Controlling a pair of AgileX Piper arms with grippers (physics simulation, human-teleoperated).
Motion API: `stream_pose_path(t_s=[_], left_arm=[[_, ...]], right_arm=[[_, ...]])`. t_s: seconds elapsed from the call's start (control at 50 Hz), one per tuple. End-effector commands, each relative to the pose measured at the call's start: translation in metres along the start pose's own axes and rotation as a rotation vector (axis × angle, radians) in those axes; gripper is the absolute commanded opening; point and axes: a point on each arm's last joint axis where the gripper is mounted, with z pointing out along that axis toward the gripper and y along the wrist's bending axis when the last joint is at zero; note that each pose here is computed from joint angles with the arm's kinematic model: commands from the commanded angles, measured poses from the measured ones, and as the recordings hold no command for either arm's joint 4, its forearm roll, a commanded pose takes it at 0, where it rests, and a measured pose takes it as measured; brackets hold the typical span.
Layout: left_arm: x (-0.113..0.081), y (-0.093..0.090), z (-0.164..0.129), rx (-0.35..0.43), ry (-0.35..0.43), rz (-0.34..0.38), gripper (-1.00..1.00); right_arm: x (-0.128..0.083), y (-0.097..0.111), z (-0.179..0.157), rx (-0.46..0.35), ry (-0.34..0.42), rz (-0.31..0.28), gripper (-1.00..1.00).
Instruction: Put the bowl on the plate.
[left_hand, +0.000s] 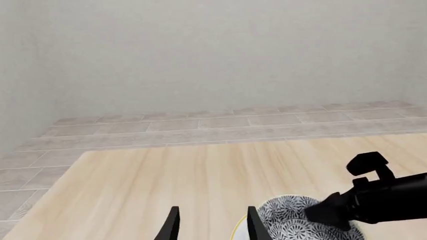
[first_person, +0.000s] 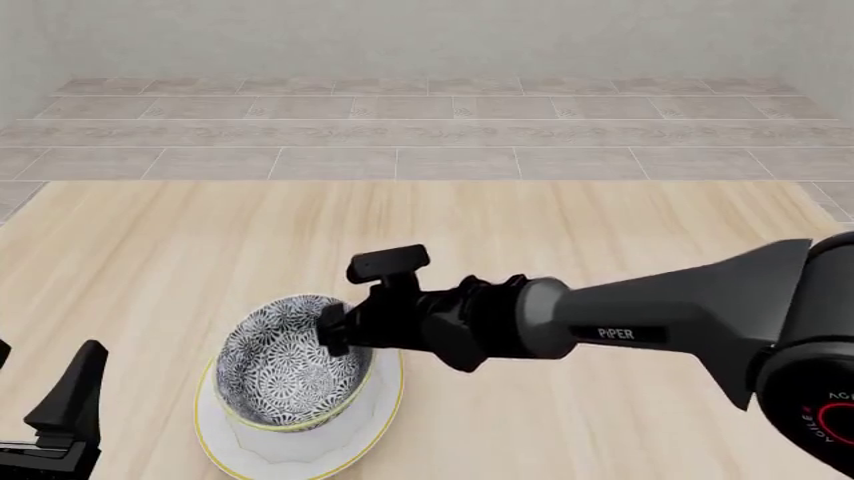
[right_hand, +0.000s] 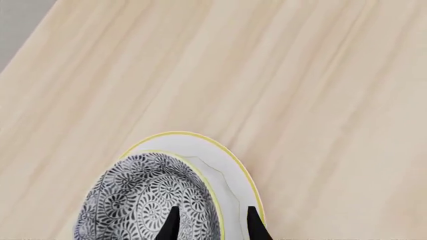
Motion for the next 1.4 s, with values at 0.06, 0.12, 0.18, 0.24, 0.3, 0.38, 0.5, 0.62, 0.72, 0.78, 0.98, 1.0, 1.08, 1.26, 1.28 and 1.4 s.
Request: stream_pose_path(t_s=[0.06, 0.12, 0.18, 0.24, 0.3, 0.38, 0.5, 0.62, 0.72, 0.78, 0.98, 1.0, 1.08, 1.26, 1.28, 1.4], left_arm=[[0.000, 0.000, 0.000, 0.001, 0.001, 0.000, 1.00], [0.000, 0.000, 0.000, 0.001, 0.002, 0.000, 1.00], [0.000, 0.000, 0.000, 0.001, 0.003, 0.001, 1.00], [0.000, 0.000, 0.000, 0.001, 0.005, 0.002, 1.00], [0.000, 0.000, 0.000, 0.001, 0.005, 0.002, 1.00], [0.000, 0.000, 0.000, 0.001, 0.007, 0.002, 1.00], [0.001, 0.000, 0.000, 0.002, 0.010, 0.003, 1.00], [0.001, 0.000, 0.000, 0.001, 0.012, 0.003, 1.00], [0.001, 0.000, 0.000, 0.003, 0.013, 0.005, 1.00], [0.001, 0.000, 0.000, 0.003, 0.014, 0.006, 1.00], [0.001, 0.000, 0.000, 0.002, 0.015, 0.011, 1.00], [0.001, 0.000, 0.000, 0.002, 0.015, 0.012, 1.00], [0.001, 0.000, 0.000, 0.001, 0.016, 0.012, 1.00], [0.002, 0.000, 0.000, 0.002, 0.017, 0.015, 1.00], [0.002, 0.000, 0.000, 0.002, 0.017, 0.015, 1.00], [0.001, 0.000, 0.000, 0.000, 0.015, 0.015, 1.00]], right_arm=[[-0.011, 0.001, -0.016, 0.001, -0.017, -0.023, 1.00], [-0.015, -0.001, -0.021, 0.004, -0.024, -0.033, 1.00], [-0.016, 0.000, -0.025, 0.003, -0.027, -0.039, 1.00], [-0.018, -0.001, -0.028, 0.005, -0.032, -0.046, 1.00], [-0.019, -0.003, -0.030, 0.008, -0.035, -0.053, 1.00], [-0.019, -0.003, -0.034, 0.008, -0.037, -0.060, 1.00], [-0.022, -0.004, -0.044, 0.009, -0.048, -0.071, 1.00], [-0.020, -0.009, -0.054, 0.013, -0.060, -0.079, 1.00], [-0.019, -0.010, -0.061, 0.009, -0.074, -0.080, 1.00], [-0.019, -0.008, -0.070, 0.001, -0.087, -0.079, 1.00], [-0.022, -0.002, -0.100, -0.021, -0.133, -0.103, 1.00], [-0.022, -0.002, -0.102, -0.023, -0.134, -0.103, 1.00], [-0.019, -0.004, -0.108, -0.024, -0.144, -0.102, 1.00], [-0.017, -0.008, -0.125, -0.025, -0.171, -0.094, 1.00], [-0.016, -0.008, -0.126, -0.025, -0.172, -0.093, 1.00], [-0.012, -0.013, -0.124, -0.021, -0.177, -0.082, 1.00]])
